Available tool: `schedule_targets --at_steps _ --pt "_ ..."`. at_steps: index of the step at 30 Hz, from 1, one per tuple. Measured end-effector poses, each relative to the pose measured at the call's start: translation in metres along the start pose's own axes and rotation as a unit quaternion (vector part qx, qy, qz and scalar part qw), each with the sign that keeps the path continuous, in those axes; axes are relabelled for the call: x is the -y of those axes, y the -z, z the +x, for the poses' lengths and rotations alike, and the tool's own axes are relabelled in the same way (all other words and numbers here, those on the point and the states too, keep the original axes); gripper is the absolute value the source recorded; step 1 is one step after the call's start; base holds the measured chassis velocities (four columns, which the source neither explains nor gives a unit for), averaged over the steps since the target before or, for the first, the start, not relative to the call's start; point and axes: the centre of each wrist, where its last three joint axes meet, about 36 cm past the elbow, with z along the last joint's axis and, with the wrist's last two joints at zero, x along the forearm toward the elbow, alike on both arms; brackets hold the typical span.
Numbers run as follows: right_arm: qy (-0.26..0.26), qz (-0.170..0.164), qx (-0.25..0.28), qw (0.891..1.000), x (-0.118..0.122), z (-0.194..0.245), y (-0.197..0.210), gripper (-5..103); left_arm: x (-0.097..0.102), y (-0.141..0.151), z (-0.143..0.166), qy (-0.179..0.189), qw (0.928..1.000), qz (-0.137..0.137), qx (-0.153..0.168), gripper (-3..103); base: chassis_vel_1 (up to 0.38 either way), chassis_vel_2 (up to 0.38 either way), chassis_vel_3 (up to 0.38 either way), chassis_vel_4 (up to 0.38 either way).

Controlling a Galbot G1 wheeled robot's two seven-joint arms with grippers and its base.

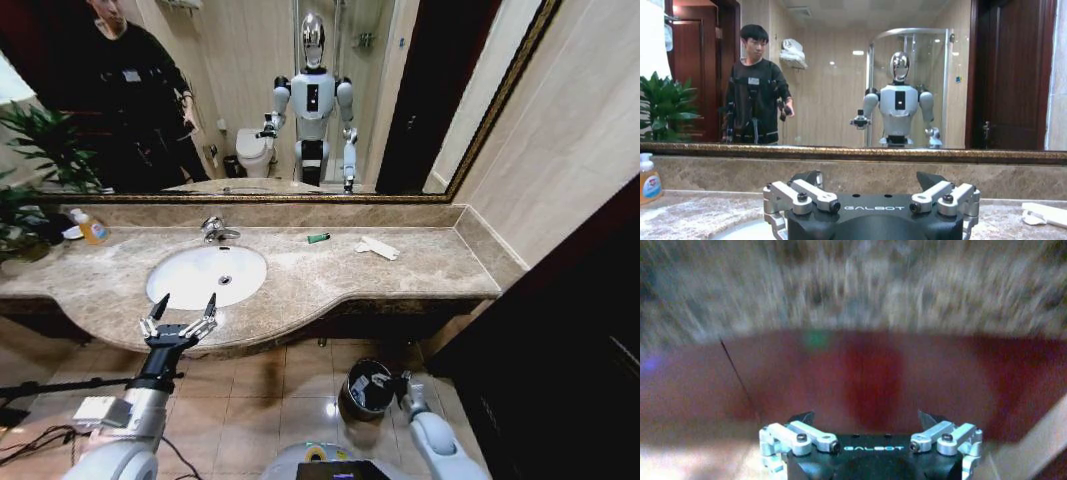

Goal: Pick up the trash from the sink and place it in the trash bin.

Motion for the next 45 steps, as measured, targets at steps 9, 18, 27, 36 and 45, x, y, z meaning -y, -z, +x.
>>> schedule_targets --at_steps 9,18,27,36,45 --pt "0.029 0.012 0.137 0.99 -0.007 0.052 0.105 100 0.0 0.0 0.0 0.0 1.0 0.0 0.0 100 0.0 0.0 0.0 0.0" --pt "0.038 0.007 0.195 0.98 -0.009 0.028 0.19 100 0.0 0.0 0.0 0.0 1.0 0.0 0.0 100 0.0 0.0 0.0 0.0" --pt "0.062 0.018 0.213 0.975 0.012 -0.018 0.251 100 0.0 0.0 0.0 0.0 1.0 0.0 0.0 100 0.0 0.0 0.0 0.0" --pt "0.062 0.034 0.163 0.984 0.054 -0.109 0.297 100 0.0 0.0 0.0 0.0 1.0 0.0 0.0 100 0.0 0.0 0.0 0.0" --pt "0.043 0.044 0.14 0.988 0.066 -0.162 0.327 100 0.0 0.0 0.0 0.0 1.0 0.0 0.0 100 0.0 0.0 0.0 0.0"
